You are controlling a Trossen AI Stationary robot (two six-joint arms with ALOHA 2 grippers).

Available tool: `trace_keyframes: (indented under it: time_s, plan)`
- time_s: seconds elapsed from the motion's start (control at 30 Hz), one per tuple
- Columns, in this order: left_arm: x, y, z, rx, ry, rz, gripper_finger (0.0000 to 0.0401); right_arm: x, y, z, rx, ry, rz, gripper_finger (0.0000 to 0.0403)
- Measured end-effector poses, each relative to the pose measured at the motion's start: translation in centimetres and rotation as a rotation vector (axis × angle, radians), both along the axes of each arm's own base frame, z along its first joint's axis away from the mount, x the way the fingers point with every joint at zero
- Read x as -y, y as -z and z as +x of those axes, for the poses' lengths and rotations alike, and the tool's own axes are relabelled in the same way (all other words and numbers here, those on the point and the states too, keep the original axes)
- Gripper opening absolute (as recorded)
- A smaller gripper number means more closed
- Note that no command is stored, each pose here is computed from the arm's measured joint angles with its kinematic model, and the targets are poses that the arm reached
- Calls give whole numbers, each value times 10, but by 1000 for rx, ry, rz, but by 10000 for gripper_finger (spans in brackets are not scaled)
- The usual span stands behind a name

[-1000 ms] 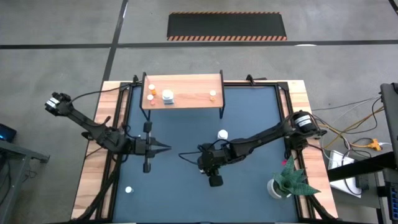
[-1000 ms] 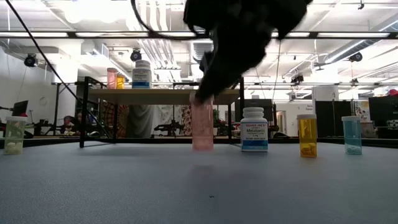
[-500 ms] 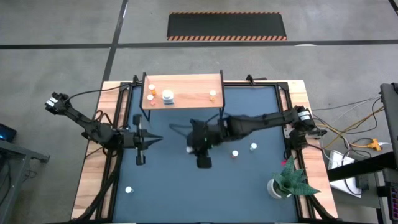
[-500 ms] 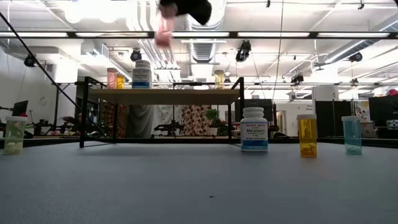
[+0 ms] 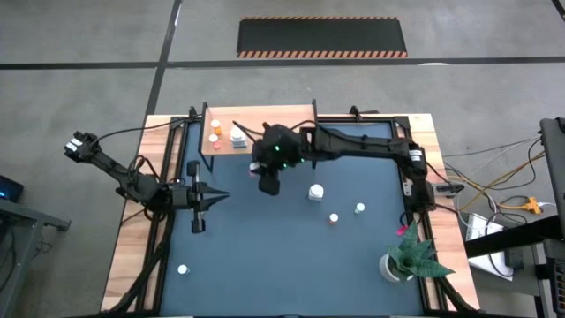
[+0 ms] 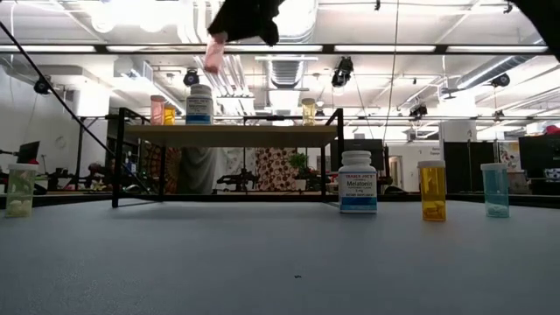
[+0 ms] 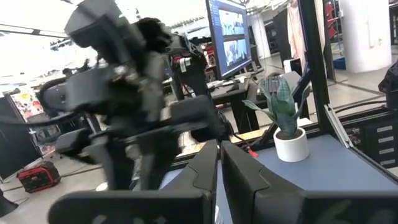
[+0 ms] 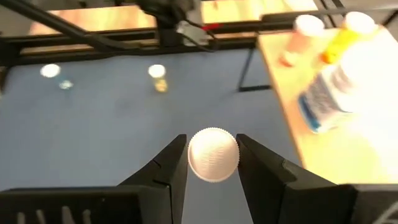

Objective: Pick and place medicine bottles onto shelf by color
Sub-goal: Put the pink pill bottle on the shelf

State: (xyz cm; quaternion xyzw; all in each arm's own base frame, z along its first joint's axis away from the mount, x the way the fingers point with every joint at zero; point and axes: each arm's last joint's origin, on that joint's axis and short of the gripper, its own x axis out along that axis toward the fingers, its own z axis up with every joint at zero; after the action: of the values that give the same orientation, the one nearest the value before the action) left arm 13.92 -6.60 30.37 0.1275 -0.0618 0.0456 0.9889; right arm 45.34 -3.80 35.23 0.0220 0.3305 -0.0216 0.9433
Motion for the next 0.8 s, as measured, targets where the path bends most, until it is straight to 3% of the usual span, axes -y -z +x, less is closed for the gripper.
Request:
trace_keyframes:
  time_s: [0.4,0.8]
  plan:
    - [0,0,0,1,2,-1,5,82,27,15,-64,143,-7,114]
    - [-1,-2,-2,13,3,0,5,108,34,6,-123,183,8,114]
